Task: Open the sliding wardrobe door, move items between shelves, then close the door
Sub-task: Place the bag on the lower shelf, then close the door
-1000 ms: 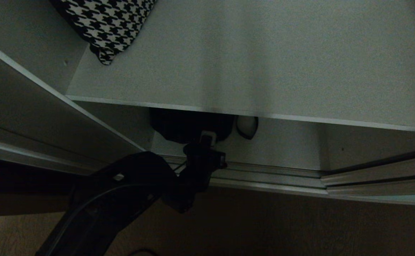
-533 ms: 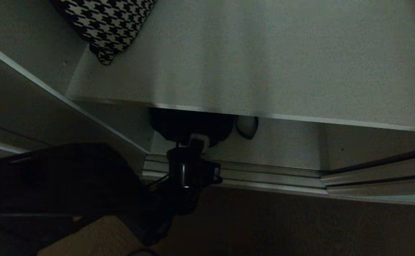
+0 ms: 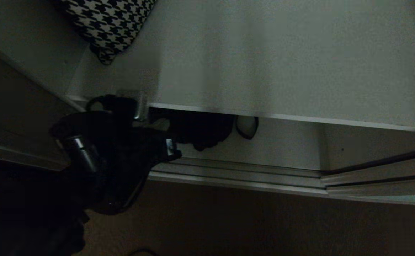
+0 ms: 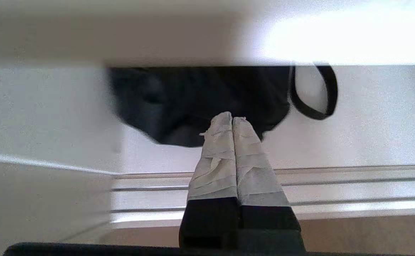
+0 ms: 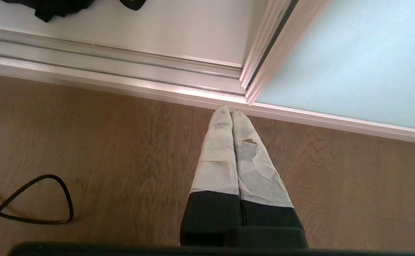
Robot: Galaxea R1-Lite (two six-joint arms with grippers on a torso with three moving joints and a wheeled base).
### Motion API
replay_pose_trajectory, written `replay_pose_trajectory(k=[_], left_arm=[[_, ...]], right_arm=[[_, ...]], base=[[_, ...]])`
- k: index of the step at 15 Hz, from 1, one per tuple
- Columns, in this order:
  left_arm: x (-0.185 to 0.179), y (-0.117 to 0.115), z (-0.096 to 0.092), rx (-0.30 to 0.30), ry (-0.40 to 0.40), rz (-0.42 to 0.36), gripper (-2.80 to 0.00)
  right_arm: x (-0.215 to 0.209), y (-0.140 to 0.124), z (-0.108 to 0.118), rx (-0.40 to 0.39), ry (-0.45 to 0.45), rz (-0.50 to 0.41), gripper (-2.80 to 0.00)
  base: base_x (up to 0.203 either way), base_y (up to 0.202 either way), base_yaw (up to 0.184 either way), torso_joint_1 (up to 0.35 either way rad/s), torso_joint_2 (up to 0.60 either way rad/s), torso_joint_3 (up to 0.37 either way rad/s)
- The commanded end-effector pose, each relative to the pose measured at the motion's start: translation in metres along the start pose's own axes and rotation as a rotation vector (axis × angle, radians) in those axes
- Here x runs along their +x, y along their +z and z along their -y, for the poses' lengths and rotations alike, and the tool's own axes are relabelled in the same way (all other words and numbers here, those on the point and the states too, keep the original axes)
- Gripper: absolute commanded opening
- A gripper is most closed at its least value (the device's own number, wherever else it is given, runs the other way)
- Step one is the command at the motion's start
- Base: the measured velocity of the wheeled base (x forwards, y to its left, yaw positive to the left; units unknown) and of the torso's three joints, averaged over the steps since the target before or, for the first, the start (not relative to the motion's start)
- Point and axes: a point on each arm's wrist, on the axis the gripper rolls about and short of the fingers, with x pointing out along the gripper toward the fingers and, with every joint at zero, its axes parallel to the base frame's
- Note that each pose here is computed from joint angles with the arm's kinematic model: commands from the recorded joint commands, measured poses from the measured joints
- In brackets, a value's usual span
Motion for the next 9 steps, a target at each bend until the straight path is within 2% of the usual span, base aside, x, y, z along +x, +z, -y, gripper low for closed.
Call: replay_pose_trajectory(k=[1,5,9], left_arm=[[-0.035,0.031,-0.024,-0.009,0.031,0.090,-2.80],[-0.076,0.038,-0.066,0.049,0.155,0.107,-2.80],[-0.096,0.030,-0.075,0.068,0.169,0.073,-2.80]], right_arm=[[0.000,0.000,0.000,0.000,0.000,0.003,-2.80],[0.000,0.000,0.000,0.000,0.000,0.002,-2.80],[0.000,0.000,0.000,0.000,0.000,0.003,-2.80]], base=[[0.000,0.000,0.000,0.000,0.00,0.000],[0.000,0.000,0.000,0.000,0.00,0.000],[0.000,0.000,0.000,0.000,0.00,0.000]])
